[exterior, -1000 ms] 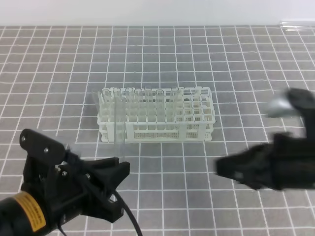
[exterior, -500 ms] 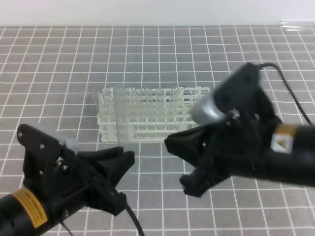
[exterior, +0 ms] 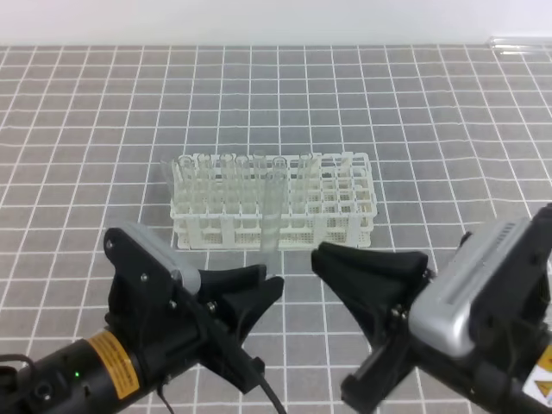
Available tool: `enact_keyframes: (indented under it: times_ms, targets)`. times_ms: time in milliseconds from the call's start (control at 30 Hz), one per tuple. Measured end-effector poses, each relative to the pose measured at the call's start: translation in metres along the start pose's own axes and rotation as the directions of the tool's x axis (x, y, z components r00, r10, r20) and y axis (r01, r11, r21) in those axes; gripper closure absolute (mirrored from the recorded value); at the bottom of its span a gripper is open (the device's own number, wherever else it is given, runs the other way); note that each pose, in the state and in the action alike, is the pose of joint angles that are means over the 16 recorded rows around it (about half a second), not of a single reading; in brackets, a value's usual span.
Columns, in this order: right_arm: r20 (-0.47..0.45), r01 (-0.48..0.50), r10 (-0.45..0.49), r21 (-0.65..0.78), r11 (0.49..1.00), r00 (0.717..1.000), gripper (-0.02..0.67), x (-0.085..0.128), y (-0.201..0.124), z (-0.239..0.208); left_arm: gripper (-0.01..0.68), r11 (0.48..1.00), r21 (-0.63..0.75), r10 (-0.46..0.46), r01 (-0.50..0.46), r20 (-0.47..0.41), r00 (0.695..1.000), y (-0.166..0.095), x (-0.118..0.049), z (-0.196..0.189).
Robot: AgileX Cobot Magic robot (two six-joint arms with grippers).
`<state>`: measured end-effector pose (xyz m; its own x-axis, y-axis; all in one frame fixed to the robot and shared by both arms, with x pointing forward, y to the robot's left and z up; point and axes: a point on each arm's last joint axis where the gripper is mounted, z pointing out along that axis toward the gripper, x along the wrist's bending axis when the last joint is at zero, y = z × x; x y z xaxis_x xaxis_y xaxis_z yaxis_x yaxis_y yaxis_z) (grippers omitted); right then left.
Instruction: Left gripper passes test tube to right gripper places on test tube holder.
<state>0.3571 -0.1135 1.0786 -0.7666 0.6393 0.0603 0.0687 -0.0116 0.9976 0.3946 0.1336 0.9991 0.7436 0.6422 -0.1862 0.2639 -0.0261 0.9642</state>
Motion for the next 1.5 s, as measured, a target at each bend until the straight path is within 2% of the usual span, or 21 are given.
enact_keyframes:
  times_ms: [167,500,667,767,1067,1500]
  targets:
    - [0.011,-0.013,0.013,-0.035,0.999,1.0,0.544,0.002,0.0,0.004,0.6,0.999,-0.034,0.024,-0.023,0.037,0.999,-0.003,-0.002,0.004]
    - [0.052,-0.031,0.036,-0.093,0.995,0.998,0.277,0.003,0.008,0.026,0.612,0.993,-0.116,0.026,-0.018,0.067,0.997,-0.002,-0.004,0.001]
    - [0.079,-0.044,0.052,-0.094,0.995,0.995,0.207,0.004,0.006,0.041,0.625,0.989,-0.151,0.019,-0.006,0.081,0.997,-0.006,-0.004,-0.004]
    - [0.094,-0.052,0.06,-0.089,0.995,0.994,0.196,0.005,0.003,0.05,0.606,0.987,-0.162,0.017,-0.002,0.088,0.996,-0.01,-0.005,-0.007]
    - [0.103,-0.064,0.07,-0.061,0.996,0.992,0.197,0.007,-0.002,0.063,0.619,0.984,-0.176,0.018,-0.001,0.099,0.995,-0.016,-0.005,-0.011]
    - [0.084,-0.071,0.074,-0.045,0.996,0.994,0.282,0.012,-0.007,0.077,0.631,0.982,-0.188,0.025,-0.003,0.112,0.993,-0.018,-0.005,-0.009]
